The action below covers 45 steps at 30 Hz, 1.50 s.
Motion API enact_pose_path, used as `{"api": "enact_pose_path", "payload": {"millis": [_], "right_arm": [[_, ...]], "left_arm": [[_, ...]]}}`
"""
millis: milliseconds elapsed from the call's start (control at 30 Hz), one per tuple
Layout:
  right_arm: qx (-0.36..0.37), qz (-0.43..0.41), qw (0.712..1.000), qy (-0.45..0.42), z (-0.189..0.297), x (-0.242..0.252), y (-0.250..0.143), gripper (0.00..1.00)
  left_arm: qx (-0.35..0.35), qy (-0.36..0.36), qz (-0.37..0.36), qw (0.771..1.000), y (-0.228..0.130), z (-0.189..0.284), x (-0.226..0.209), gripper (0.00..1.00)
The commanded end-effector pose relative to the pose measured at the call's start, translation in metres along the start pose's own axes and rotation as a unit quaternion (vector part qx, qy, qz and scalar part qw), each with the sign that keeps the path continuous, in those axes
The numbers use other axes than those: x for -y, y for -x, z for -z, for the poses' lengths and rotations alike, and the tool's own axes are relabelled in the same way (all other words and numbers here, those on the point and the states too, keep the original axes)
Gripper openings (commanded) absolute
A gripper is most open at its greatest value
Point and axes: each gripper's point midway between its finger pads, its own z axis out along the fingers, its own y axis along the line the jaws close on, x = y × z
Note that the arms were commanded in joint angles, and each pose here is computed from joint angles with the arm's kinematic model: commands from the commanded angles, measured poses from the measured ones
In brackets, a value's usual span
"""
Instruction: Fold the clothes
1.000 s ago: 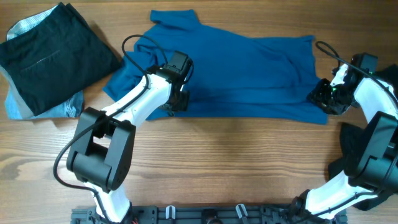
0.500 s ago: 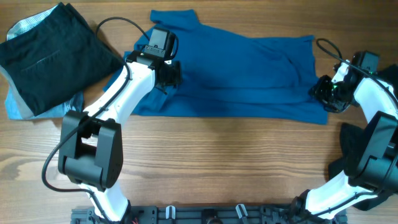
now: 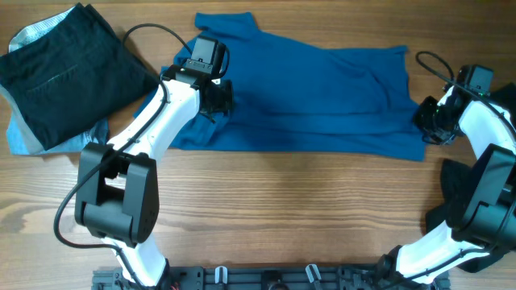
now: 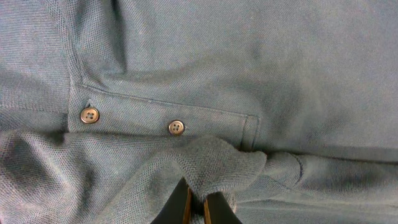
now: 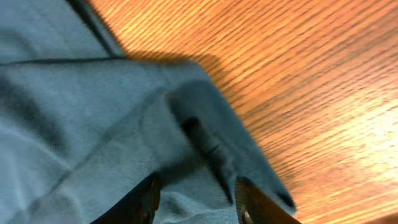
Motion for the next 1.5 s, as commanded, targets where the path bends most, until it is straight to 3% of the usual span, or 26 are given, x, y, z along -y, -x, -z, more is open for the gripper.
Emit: {"api": "enact_pose_path", "payload": {"millis": [0,100,133,167,300,400,467,600,633,667,700,733,933,1000,1100,1133,1200,1300,1467], "right_arm": [[-0.02,0.016,0.999,0.03,-0.003,-0.01,-0.009,0.44],[-0.019,0.016,0.999,0.03,-0.003,-0.01,-0.009,0.4],[-0.02,0.016,0.999,0.03,-0.003,-0.01,-0.009,0.27],[-0.019,0.015,0.999,0.03,-0.003,-0.01,-0.009,0.04],[0.002,0.015,0.999,0.052,0.001,-0.02,0.005,0.04],[0.047,0.028,0.989,0.14,0.021,-0.054,0.039,0.04],[0.076,-0.015,0.985,0.154,0.03,-0.055,0.06,0.04],[0.094,-0.03,0.988,0.118,0.028,-0.036,0.069,0.09],[0.09,-0.031,0.989,0.113,0.027,-0.034,0.067,0.33],[0.083,-0.032,0.99,0.111,0.026,-0.033,0.063,0.5],[0.074,-0.029,0.992,0.102,0.024,-0.03,0.058,0.54],[0.061,-0.025,0.993,0.096,0.023,-0.027,0.052,0.57],[-0.044,-0.024,0.999,0.011,0.003,0.009,-0.015,0.55],[-0.052,-0.025,0.998,-0.028,-0.007,0.027,-0.029,0.56],[-0.038,-0.022,0.999,-0.029,-0.014,0.029,-0.028,0.55],[-0.034,-0.021,0.999,-0.028,-0.014,0.029,-0.027,0.53],[-0.029,-0.02,0.999,-0.028,-0.015,0.029,-0.025,0.39],[-0.034,-0.021,0.998,-0.055,-0.014,0.038,-0.029,0.04],[-0.036,-0.054,0.982,-0.178,-0.004,0.082,-0.037,0.04]], "left_arm": [[-0.003,-0.002,0.008,1.0,0.002,-0.003,-0.001,0.05],[-0.003,-0.002,0.009,1.0,0.002,-0.003,-0.001,0.05],[-0.004,-0.002,0.008,1.0,0.001,-0.003,-0.001,0.05],[-0.004,-0.002,0.008,1.0,0.001,-0.003,-0.001,0.05],[0.006,0.005,0.01,1.0,0.006,-0.003,-0.004,0.04],[0.052,0.01,0.022,0.998,0.031,-0.002,-0.014,0.04],[0.066,0.012,0.056,0.996,0.04,-0.001,-0.022,0.04],[0.06,0.016,0.073,0.995,0.038,-0.001,-0.029,0.05],[0.058,0.017,0.073,0.995,0.037,-0.001,-0.029,0.09],[0.056,0.015,0.073,0.996,0.036,-0.001,-0.029,0.25],[0.051,0.014,0.073,0.996,0.034,-0.002,-0.028,0.45],[0.046,0.015,0.073,0.996,0.031,-0.002,-0.029,0.53],[-0.069,0.063,0.071,0.993,-0.027,0.0,-0.048,0.58],[-0.094,0.107,0.068,0.987,-0.047,-0.002,-0.067,0.59],[-0.099,0.115,0.079,0.985,-0.06,-0.015,-0.081,0.63],[-0.098,0.116,0.084,0.985,-0.062,-0.018,-0.085,0.63],[-0.102,0.12,0.095,0.983,-0.066,-0.02,-0.094,0.66],[-0.111,0.126,0.104,0.98,-0.069,-0.018,-0.103,0.69],[-0.085,0.123,0.142,0.978,-0.056,0.0,-0.123,0.74]]}}
